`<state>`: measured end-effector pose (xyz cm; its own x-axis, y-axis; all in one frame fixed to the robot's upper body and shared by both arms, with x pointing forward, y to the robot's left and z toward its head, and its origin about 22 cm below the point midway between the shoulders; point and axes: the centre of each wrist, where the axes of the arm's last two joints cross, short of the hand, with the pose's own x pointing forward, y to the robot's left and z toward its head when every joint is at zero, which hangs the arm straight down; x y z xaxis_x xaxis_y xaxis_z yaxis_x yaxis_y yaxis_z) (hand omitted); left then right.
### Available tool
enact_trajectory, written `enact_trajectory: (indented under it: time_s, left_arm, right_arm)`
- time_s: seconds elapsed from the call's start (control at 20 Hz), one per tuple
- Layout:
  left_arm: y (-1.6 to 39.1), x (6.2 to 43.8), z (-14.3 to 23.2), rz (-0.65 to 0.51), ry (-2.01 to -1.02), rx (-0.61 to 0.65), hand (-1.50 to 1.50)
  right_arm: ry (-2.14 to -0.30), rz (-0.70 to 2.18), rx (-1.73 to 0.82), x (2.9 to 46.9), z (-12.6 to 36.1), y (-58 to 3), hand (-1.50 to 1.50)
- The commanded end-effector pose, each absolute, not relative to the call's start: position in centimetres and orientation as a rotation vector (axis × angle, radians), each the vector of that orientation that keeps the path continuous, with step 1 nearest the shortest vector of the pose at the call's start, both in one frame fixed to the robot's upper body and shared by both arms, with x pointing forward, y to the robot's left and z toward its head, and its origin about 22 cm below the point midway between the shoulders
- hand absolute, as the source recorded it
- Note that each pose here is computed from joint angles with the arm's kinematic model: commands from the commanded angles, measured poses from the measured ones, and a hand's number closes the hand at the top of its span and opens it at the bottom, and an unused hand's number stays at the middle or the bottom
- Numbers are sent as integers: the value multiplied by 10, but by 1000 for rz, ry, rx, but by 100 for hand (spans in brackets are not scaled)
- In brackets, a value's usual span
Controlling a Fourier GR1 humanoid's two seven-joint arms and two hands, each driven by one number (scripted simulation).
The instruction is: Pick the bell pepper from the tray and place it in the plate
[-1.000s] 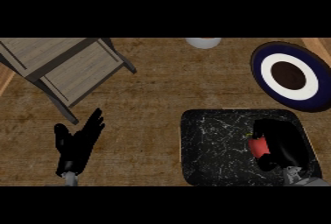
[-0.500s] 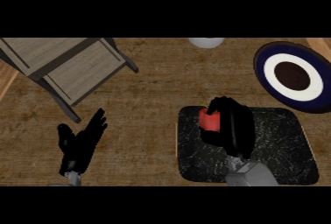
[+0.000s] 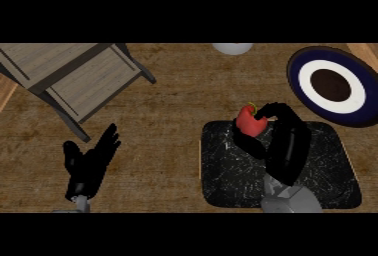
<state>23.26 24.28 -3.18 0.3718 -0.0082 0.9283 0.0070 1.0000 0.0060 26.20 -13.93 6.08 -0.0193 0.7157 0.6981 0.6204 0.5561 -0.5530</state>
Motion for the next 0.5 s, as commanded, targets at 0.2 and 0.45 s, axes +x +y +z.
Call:
enact_trajectory:
  time_s: [0.2,0.45]
  left_arm:
    - [240,233,-26,-4,-1212,17,0]
    - [240,236,-36,-24,-1195,5,0]
  right_arm:
    - [-1759,-251,-1072,289,79,-203,150]
    - [-1705,-272,-1229,310,43,-269,150]
